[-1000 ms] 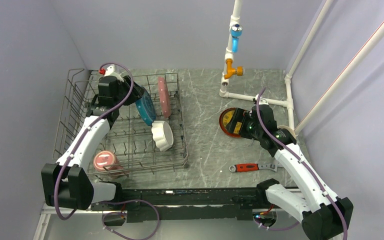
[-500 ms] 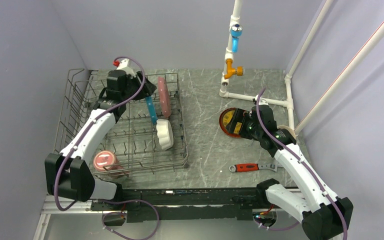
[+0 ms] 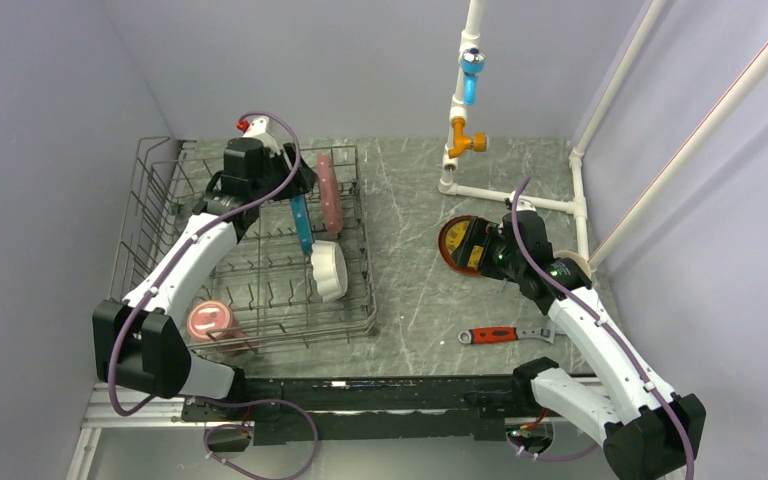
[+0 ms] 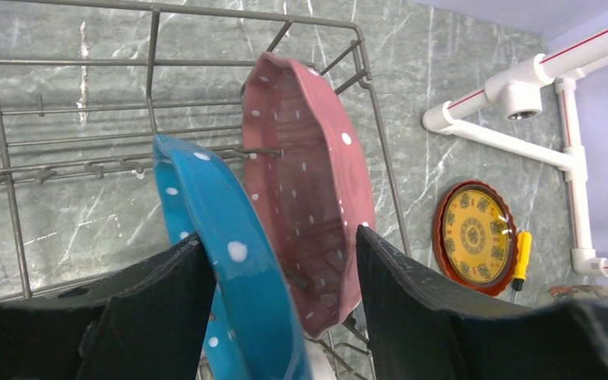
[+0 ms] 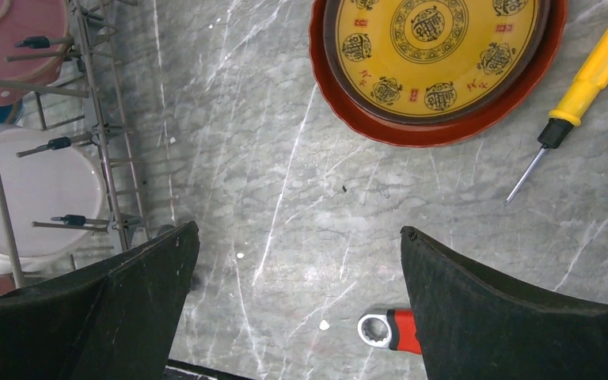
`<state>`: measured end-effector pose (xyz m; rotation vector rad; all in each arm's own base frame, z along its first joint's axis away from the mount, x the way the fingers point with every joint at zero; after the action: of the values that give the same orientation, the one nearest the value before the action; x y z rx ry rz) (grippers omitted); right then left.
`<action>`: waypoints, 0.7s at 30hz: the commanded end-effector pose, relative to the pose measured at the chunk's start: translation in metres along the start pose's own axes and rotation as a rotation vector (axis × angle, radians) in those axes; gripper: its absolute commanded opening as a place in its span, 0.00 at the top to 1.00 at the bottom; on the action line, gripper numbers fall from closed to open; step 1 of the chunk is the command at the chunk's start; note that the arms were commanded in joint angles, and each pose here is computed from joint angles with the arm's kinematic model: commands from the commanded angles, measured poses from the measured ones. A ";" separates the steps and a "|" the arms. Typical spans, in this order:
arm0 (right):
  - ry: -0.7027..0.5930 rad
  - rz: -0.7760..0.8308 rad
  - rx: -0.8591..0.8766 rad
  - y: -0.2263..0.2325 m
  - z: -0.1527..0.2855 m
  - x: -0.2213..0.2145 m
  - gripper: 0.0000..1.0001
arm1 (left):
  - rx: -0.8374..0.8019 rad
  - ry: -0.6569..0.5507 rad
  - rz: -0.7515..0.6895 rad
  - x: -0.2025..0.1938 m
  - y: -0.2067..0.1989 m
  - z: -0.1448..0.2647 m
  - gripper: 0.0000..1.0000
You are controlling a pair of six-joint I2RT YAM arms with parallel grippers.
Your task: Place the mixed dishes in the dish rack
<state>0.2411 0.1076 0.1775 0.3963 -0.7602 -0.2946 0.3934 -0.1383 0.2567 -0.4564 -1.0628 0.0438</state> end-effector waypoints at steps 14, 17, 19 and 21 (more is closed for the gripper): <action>-0.023 0.009 0.032 0.005 -0.002 0.004 0.00 | 0.250 0.029 -0.133 -0.007 0.024 0.004 0.55; -0.021 0.008 0.032 0.005 -0.003 0.003 0.00 | 0.251 0.026 -0.159 -0.004 0.024 0.009 0.72; -0.022 0.007 0.033 0.006 -0.004 0.004 0.00 | 0.230 0.034 -0.172 -0.002 0.020 0.011 0.75; -0.021 0.005 0.032 0.006 -0.004 0.004 0.00 | 0.225 0.055 -0.183 -0.004 0.019 0.013 0.68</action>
<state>0.2405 0.1074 0.1728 0.3924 -0.7527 -0.2953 0.3822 -0.1299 0.2334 -0.2234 -0.9905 0.0328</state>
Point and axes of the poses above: each gripper's point midway between its finger pads, its own z axis back along the fingers, its own y axis along the line the jaws close on, x = y × z, the point moved 2 cm from there along z, back along the fingers, and after that the axes turned 5 degrees about -z, right-handed, at the moved point
